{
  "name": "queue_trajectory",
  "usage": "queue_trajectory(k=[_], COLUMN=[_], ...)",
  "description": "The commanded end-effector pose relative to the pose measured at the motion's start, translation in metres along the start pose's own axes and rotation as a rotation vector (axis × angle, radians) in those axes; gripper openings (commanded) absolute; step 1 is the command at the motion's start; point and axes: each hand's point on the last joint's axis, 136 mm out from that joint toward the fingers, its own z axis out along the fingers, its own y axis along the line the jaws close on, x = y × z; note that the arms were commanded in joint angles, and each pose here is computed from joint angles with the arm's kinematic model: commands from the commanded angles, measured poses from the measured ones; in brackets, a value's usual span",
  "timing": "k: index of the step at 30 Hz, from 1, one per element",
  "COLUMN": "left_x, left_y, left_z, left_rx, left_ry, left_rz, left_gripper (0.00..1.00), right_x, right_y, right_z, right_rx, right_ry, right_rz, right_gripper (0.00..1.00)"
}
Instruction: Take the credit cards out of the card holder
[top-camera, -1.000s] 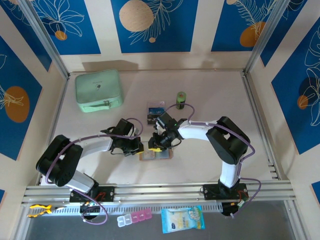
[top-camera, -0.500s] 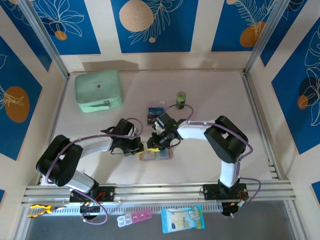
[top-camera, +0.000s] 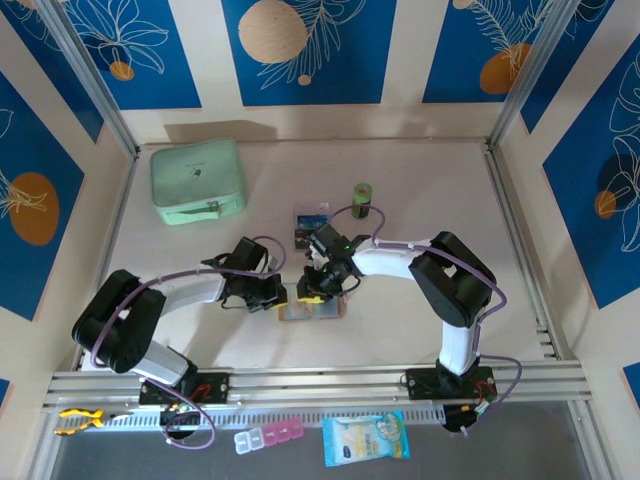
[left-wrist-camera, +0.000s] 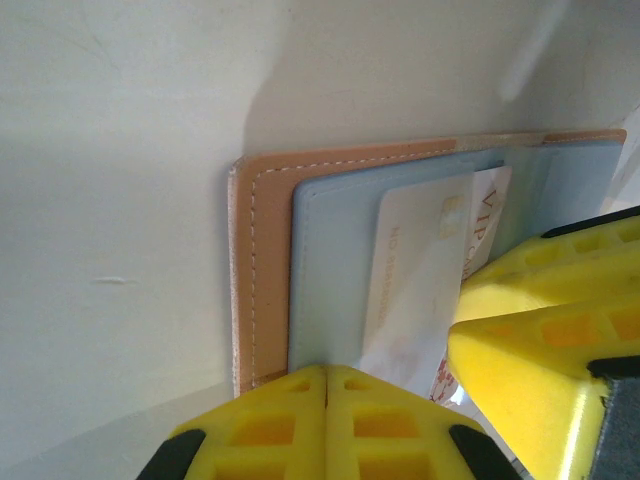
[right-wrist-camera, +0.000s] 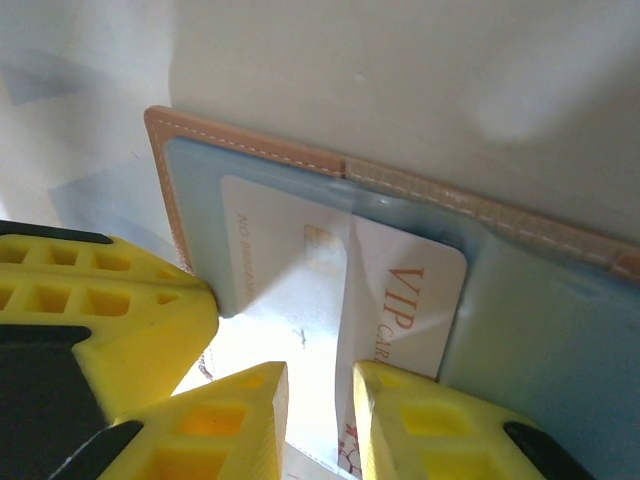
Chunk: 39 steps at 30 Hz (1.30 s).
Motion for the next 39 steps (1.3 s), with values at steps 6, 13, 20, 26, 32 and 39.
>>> queue_trajectory(k=[6,13,20,26,32,39], left_x=[-0.004,-0.007,-0.002,0.000,0.004,0.006], left_y=[-0.002,-0.020,-0.030,-0.018,-0.005,0.003], left_z=[-0.005,-0.009,0.000,0.006,0.009,0.011], left_rx=[-0.017,0.030,0.054,0.003,-0.049,-0.079], left_ry=[0.003,0.006,0.031,0.041,0.053,0.062], left_rz=[-0.003,0.009,0.022,0.018,0.016,0.012], left_gripper=[0.03,0.03,0.02,0.01,0.00,0.00], right_x=[0.006,0.004,0.003,0.003,0.003,0.004], right_y=[0.005,0.010,0.003,0.000,-0.007,-0.014], right_z=[-0.016,-0.025,-0.025,-0.024,-0.018,-0.009], right_rx=[0.025,0.015,0.025,0.027,0.026,0.025], right_ry=[0.000,-0.026,-0.033,-0.031,-0.019,0.001], right_rz=[-0.011,-0.020,-0.009,-0.004,0.012,0.031], right_gripper=[0.26,0.26,0.26,0.26,0.26,0.27])
